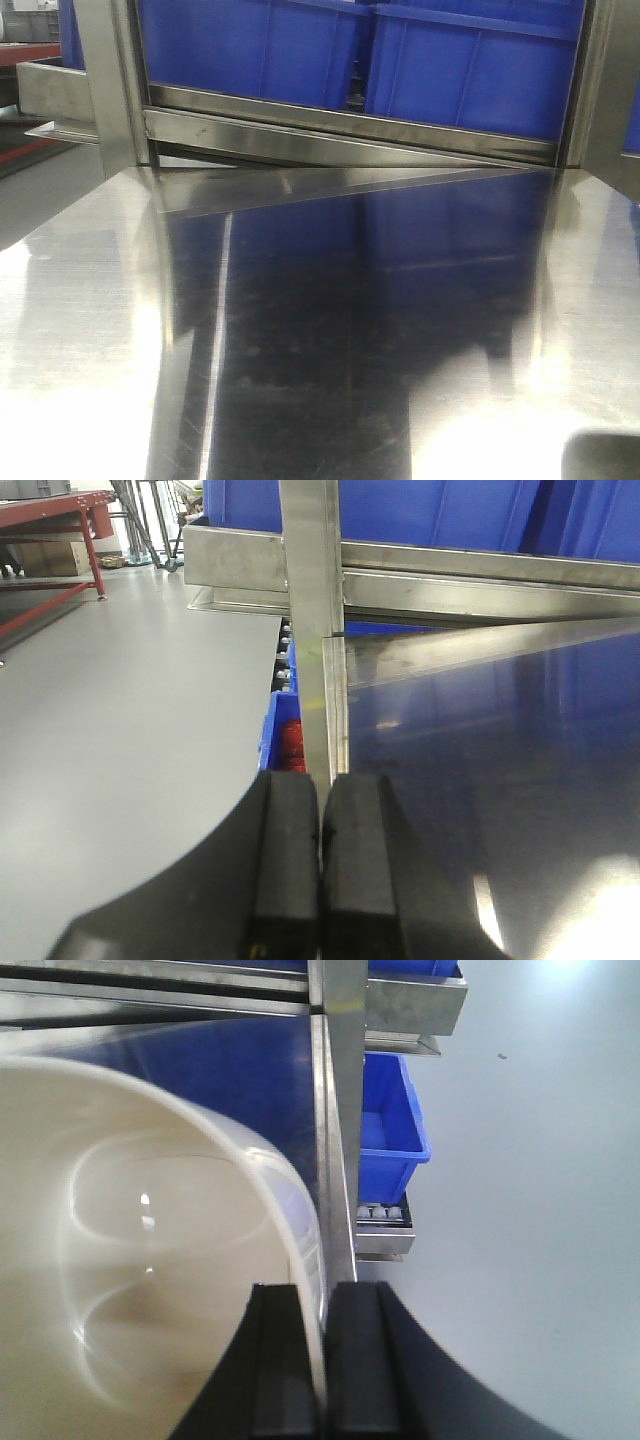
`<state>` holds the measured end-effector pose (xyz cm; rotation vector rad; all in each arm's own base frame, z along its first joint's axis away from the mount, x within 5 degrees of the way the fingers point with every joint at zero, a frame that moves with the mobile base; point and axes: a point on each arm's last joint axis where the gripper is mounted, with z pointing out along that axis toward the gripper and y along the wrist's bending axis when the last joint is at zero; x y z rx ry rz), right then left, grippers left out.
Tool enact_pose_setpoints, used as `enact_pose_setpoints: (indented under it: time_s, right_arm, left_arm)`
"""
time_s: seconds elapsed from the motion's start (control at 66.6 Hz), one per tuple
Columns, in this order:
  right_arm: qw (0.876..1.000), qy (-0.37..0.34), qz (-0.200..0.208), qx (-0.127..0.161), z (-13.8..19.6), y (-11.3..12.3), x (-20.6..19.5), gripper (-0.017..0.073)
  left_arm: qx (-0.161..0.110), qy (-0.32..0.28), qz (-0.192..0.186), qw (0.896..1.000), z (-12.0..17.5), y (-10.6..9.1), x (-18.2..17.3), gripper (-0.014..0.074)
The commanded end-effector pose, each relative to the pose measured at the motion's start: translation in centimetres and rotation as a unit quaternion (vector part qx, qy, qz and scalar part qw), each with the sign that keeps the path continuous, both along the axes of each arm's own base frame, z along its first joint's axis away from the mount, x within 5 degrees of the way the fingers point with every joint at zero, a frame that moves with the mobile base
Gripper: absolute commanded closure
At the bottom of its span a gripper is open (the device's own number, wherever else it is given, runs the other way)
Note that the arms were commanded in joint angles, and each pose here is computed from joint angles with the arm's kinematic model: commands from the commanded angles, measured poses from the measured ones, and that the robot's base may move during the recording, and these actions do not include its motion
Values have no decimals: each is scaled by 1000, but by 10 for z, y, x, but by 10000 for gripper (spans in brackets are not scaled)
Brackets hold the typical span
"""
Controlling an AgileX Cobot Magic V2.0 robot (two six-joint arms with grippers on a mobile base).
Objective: Move white bin to right shelf second layer
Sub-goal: 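Drive the base away from the table holding the bin in the right gripper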
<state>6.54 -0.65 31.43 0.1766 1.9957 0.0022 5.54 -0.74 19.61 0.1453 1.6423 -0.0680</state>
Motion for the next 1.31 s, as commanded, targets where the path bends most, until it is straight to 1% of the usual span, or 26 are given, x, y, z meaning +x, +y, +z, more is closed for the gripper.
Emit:
enact_pose_setpoints:
  time_s: [0.0,1.292]
  right_arm:
    - [998,-64,-2,-7,18,-1,2,510]
    - [998,-64,-2,-7,18,-1,2,510]
  left_arm:
    - [-7,-31,-2,999,-4,0,1,509]
    - [-7,-31,-2,999,-4,0,1,509]
